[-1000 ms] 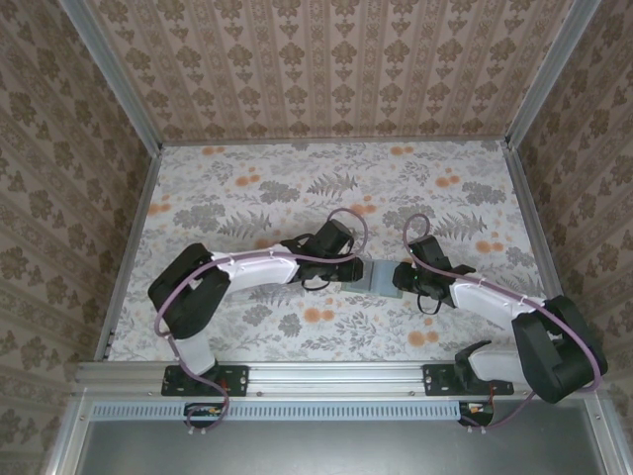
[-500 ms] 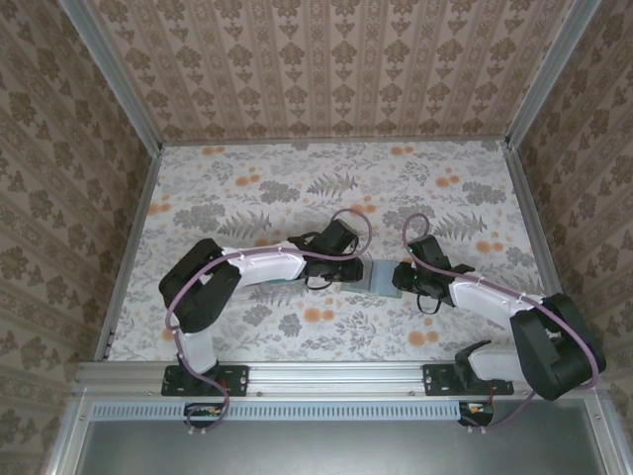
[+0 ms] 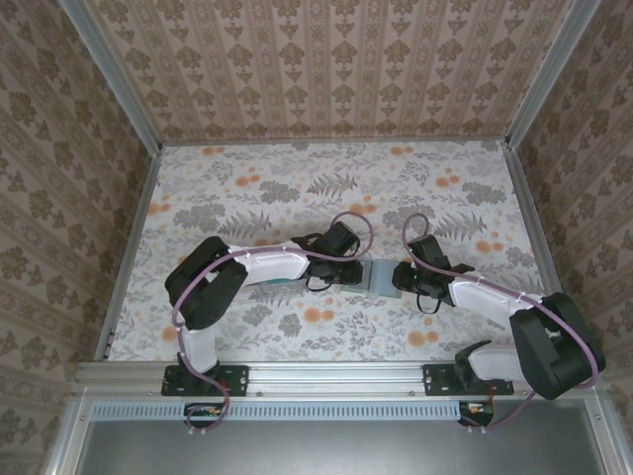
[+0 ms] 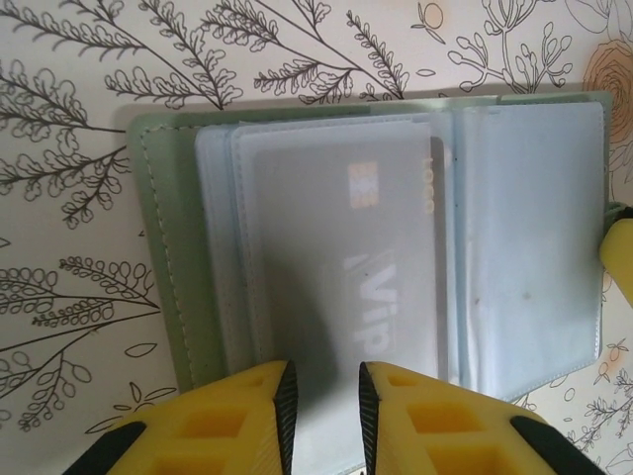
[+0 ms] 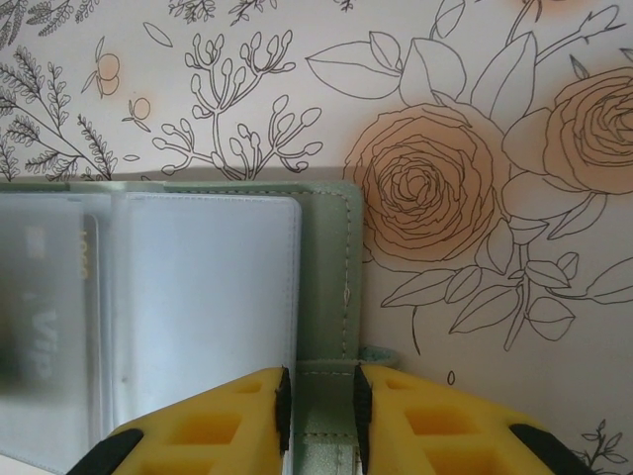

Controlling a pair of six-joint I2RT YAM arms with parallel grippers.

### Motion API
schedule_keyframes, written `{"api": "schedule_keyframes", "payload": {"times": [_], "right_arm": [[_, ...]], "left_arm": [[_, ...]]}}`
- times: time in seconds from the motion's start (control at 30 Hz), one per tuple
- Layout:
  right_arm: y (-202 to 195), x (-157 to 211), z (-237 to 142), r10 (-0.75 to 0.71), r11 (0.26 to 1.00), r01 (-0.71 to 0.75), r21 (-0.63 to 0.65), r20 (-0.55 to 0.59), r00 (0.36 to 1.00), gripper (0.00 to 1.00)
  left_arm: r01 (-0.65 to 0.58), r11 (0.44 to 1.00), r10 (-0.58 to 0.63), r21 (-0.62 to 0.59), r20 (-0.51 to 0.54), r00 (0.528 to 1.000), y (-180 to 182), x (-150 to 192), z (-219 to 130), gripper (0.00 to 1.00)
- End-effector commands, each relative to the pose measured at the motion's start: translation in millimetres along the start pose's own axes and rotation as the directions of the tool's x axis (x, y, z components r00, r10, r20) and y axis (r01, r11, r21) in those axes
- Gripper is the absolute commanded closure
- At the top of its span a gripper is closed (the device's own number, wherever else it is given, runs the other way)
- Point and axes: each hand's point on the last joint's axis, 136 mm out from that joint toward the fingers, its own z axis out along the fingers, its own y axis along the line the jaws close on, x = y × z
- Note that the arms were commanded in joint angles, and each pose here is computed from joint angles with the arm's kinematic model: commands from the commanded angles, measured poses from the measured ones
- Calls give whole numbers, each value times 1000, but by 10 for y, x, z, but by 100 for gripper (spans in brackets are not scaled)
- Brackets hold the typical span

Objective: Take the credit cards out of the card holder

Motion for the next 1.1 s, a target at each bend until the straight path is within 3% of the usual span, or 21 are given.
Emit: {"api": "schedule_keyframes", "payload": {"times": [0.0, 0.83, 1.07], "right_arm": [[-1, 42, 20, 14, 1000, -14, 5, -34, 999, 73], [0, 56, 38, 13, 1000, -13, 5, -44, 999, 73], [4, 65, 49, 13, 1000, -13, 3, -49, 999, 73]], "left_arm": [[-18, 999, 19, -32, 27, 999, 37, -56, -130, 71], [3, 999, -5, -48, -53, 999, 95, 87, 73, 69], [-7, 996, 8, 94, -15, 1000, -178, 12, 5, 68]]}}
